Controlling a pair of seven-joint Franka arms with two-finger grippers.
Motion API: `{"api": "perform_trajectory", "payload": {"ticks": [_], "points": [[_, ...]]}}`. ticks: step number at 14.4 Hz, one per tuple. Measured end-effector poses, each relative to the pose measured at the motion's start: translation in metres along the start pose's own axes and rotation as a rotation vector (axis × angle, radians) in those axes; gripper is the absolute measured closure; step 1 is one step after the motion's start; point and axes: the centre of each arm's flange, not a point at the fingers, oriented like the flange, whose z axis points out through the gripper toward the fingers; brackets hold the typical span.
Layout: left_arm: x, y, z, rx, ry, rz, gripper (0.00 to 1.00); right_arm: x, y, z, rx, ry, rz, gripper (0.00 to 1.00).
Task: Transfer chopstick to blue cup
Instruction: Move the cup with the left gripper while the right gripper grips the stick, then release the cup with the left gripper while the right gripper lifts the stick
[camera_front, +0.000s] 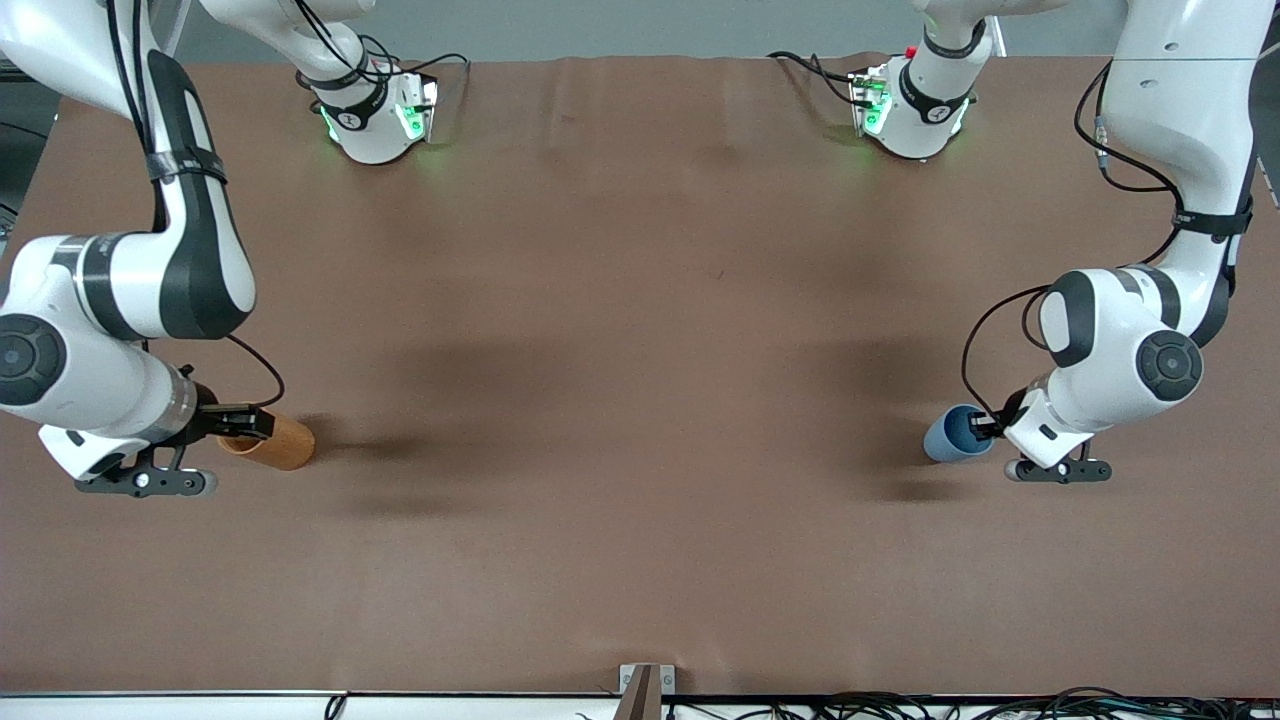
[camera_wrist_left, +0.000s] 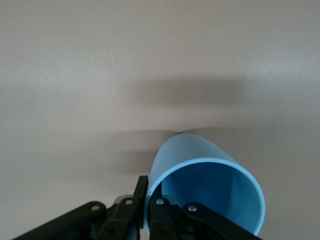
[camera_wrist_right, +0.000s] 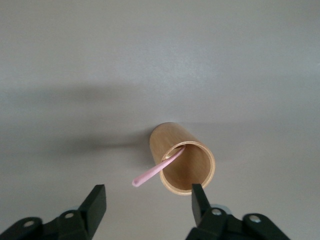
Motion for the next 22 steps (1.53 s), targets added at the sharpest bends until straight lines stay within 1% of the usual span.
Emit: {"api": "perform_trajectory", "payload": {"ticks": [1, 2, 3, 5, 6, 7, 9, 10, 12, 13, 14, 15, 16, 17, 18, 21, 22], "points": [[0.005, 0.008, -0.02, -0.004, 0.005, 0.008, 0.95, 0.001, -0.001, 0.004, -0.011, -0.004, 0.004, 0.24], [0.01, 0.023, -0.044, -0.01, 0.001, 0.005, 0.95, 0.002, -0.002, 0.008, -0.02, -0.004, 0.005, 0.28], [0.014, 0.045, -0.067, -0.017, -0.002, -0.018, 0.95, 0.003, -0.002, 0.01, -0.022, 0.0, 0.008, 0.28], [0.014, 0.107, -0.098, -0.03, 0.007, -0.088, 0.95, 0.005, -0.002, 0.013, -0.023, 0.001, 0.014, 0.33], [0.008, 0.145, -0.103, -0.037, 0.007, -0.132, 0.95, 0.005, -0.002, 0.015, -0.024, -0.002, 0.017, 0.33], [0.0, 0.182, -0.101, -0.041, 0.001, -0.178, 0.95, 0.006, -0.003, 0.017, -0.024, -0.004, 0.021, 0.37], [-0.023, 0.259, -0.09, -0.041, -0.021, -0.266, 0.95, 0.006, -0.004, 0.021, -0.025, -0.009, 0.023, 0.4], [-0.035, 0.296, -0.081, -0.039, -0.033, -0.303, 0.95, 0.006, -0.004, 0.022, -0.025, -0.01, 0.024, 0.4], [-0.057, 0.365, -0.055, -0.038, -0.05, -0.37, 0.95, 0.007, -0.004, 0.024, -0.026, -0.013, 0.025, 0.43], [-0.064, 0.393, -0.04, -0.044, -0.051, -0.401, 0.95, 0.007, -0.005, 0.024, -0.026, -0.013, 0.027, 0.46], [-0.069, 0.416, -0.025, -0.054, -0.05, -0.428, 0.95, 0.007, -0.006, 0.024, -0.026, -0.013, 0.028, 0.48], [-0.071, 0.435, -0.011, -0.067, -0.045, -0.446, 0.95, 0.007, -0.007, 0.025, -0.026, -0.014, 0.03, 0.53], [-0.074, 0.448, 0.002, -0.079, -0.04, -0.455, 0.95, 0.007, -0.007, 0.025, -0.026, -0.014, 0.03, 0.53], [-0.077, 0.457, 0.012, -0.083, -0.04, -0.462, 0.95, 0.006, -0.008, 0.025, -0.027, -0.016, 0.031, 0.58], [-0.081, 0.465, 0.02, -0.086, -0.038, -0.465, 0.95, 0.006, -0.008, 0.027, -0.027, -0.02, 0.03, 0.58], [-0.085, 0.472, 0.027, -0.085, -0.033, -0.468, 0.95, 0.006, -0.009, 0.035, -0.029, -0.032, 0.032, 0.61], [-0.085, 0.473, 0.028, -0.083, -0.033, -0.467, 0.95, 0.006, -0.009, 0.036, -0.029, -0.034, 0.033, 0.67]]}}
